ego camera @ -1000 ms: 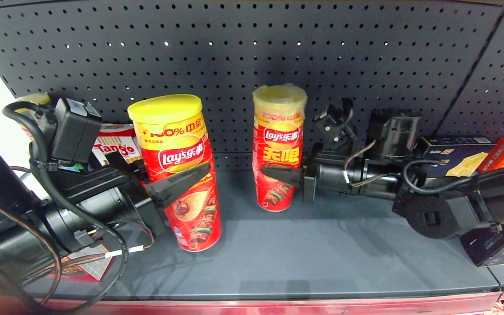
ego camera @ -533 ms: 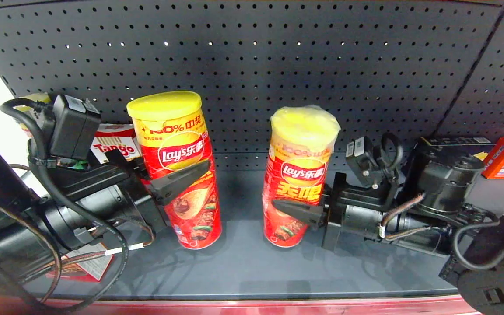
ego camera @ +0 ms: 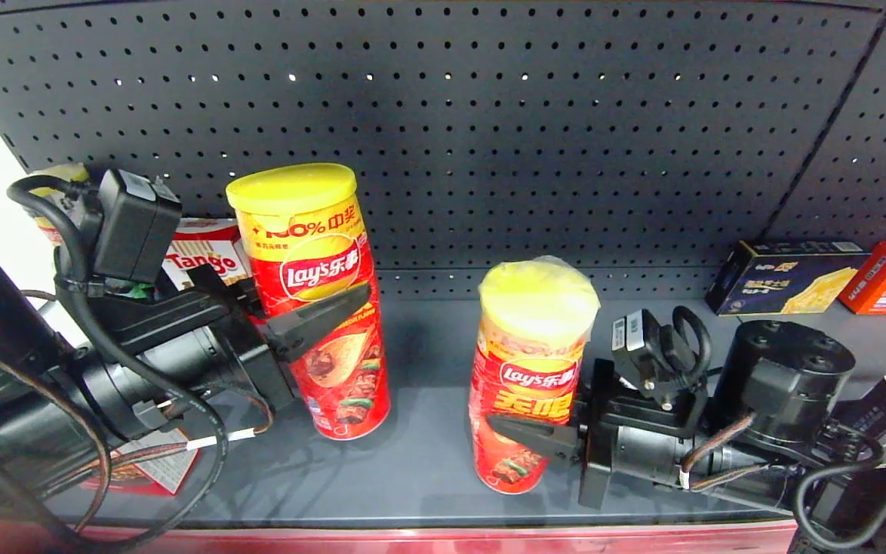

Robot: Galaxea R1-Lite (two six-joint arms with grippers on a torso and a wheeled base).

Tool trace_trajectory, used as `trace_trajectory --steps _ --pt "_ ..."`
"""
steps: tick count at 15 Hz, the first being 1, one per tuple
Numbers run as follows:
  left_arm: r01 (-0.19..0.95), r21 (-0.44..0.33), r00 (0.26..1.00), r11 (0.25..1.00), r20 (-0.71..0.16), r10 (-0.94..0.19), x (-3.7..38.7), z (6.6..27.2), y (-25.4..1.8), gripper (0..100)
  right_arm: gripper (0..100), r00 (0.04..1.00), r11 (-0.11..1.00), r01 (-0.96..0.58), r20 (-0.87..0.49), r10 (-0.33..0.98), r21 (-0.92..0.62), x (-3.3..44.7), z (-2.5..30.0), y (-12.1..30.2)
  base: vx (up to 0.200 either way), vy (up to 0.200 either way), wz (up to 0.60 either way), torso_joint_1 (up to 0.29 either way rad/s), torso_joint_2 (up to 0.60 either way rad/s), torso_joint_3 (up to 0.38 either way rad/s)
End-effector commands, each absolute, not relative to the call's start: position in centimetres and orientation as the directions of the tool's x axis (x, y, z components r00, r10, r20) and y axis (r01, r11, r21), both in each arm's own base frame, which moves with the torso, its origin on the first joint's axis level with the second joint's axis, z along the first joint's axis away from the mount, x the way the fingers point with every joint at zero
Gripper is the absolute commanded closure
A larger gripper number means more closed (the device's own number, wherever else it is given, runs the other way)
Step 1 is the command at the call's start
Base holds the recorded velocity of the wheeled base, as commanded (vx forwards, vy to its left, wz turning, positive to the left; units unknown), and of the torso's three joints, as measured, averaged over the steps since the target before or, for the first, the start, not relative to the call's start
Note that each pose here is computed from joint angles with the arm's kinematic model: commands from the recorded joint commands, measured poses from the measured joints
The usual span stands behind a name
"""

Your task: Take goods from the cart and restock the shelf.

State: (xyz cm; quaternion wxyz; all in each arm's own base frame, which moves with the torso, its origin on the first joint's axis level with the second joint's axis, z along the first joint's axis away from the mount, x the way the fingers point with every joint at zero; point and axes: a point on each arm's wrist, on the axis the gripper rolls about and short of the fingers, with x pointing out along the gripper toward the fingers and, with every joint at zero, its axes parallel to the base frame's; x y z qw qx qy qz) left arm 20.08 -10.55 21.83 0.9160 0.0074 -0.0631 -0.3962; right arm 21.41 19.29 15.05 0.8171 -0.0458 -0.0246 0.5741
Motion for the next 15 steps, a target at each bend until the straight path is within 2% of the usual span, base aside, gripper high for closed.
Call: trace_trajectory --steps 1,5,6,11,15 --pt "0.725 0.063 0.678 0.686 0.108 -0.727 20.1 21.8 -10.5 100 100 0.338 0.333 -0.938 -0.037 0.941 -0.09 21.8 14.1 19.6 0.0 0.0 0.0 0.0 0.0 0.0" --pt "0.725 0.062 0.679 0.686 0.106 -0.727 20.1 21.7 -10.6 100 100 0.336 0.332 -0.939 -0.044 0.941 -0.086 21.9 13.8 19.7 0.0 0.0 0.0 0.0 0.0 0.0" --pt "0.725 0.063 0.678 0.686 0.107 -0.727 20.1 21.8 -10.5 100 0 0.335 0.33 -0.94 -0.045 0.941 -0.087 21.8 13.8 19.7 0.0 0.0 0.0 0.0 0.0 0.0" --pt "0.723 0.061 0.681 0.688 0.103 -0.725 20.0 21.6 -10.5 100 0 0.354 0.35 -0.928 -0.012 0.935 -0.126 20.5 15.1 18.6 0.0 0.0 0.0 0.0 0.0 0.0" --pt "0.724 0.061 0.68 0.687 0.103 -0.726 20.0 21.6 -10.5 100 0 0.411 0.422 -0.889 0.093 0.907 -0.177 16.4 18.3 14.6 0.0 0.0 0.0 0.0 0.0 0.0"
